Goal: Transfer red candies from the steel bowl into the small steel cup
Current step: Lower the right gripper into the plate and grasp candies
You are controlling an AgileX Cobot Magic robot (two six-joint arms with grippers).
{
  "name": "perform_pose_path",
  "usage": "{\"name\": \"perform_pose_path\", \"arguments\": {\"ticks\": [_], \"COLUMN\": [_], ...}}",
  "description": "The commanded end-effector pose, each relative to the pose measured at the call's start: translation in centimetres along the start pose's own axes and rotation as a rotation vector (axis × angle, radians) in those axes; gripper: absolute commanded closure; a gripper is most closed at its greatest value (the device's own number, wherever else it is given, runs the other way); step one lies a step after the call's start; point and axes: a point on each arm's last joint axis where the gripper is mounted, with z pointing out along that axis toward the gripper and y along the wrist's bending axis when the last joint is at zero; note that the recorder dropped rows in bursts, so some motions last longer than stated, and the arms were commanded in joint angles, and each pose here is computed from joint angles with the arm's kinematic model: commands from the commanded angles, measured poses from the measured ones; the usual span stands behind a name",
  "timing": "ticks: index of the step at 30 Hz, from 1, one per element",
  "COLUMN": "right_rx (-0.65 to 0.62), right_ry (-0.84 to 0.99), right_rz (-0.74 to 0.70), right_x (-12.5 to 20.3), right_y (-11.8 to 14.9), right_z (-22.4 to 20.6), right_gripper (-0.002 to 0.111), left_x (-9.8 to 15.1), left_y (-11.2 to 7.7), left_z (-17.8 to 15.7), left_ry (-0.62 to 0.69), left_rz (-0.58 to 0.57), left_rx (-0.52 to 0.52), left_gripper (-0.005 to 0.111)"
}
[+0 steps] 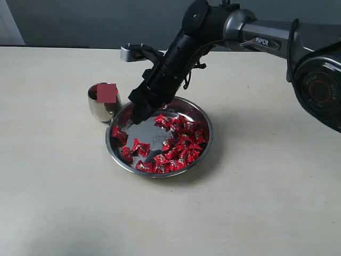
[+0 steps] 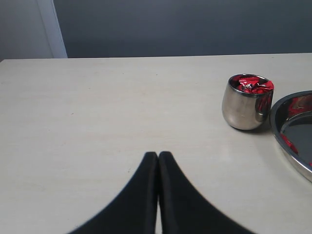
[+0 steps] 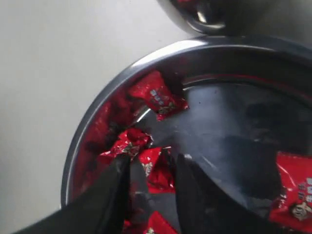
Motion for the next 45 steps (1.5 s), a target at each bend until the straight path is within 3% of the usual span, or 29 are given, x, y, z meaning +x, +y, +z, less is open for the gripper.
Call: {"name": "perform_pose_path", "arguments": {"ticks": [1, 10, 16, 34, 45], "right_rx": [0.012, -0.037, -0.047, -0.099, -0.067], "right_ry": [0.032, 0.050, 0.057, 0.043, 0.062], "right_rz": [0.010, 0.059, 0.071, 0.069, 0.049], "right_x": [0.5, 1.2, 1.4, 1.0, 1.1], "right_y": [-0.8, -1.9, -2.2, -1.1, -1.2], "right_z": [0.3, 2.7, 3.2, 4.4, 4.6], "right_gripper": [0.076, 0.075, 0.063, 0.063, 0.063], "left_x": [0.0, 0.0, 0.0, 0.0, 0.0], "left_y": [0.0, 0.0, 0.0, 0.0, 0.0], "left_z": [0.0, 0.0, 0.0, 0.0, 0.0], "left_ry": [-0.011, -0.011, -0.011, -0.011, -0.011], "left_rz": [0.000, 0.000, 0.000, 0.000, 0.000], "left_rx": [0.005, 0.005, 0.005, 0.005, 0.005], "left_gripper": [0.106, 0.106, 0.106, 0.106, 0.106]}}
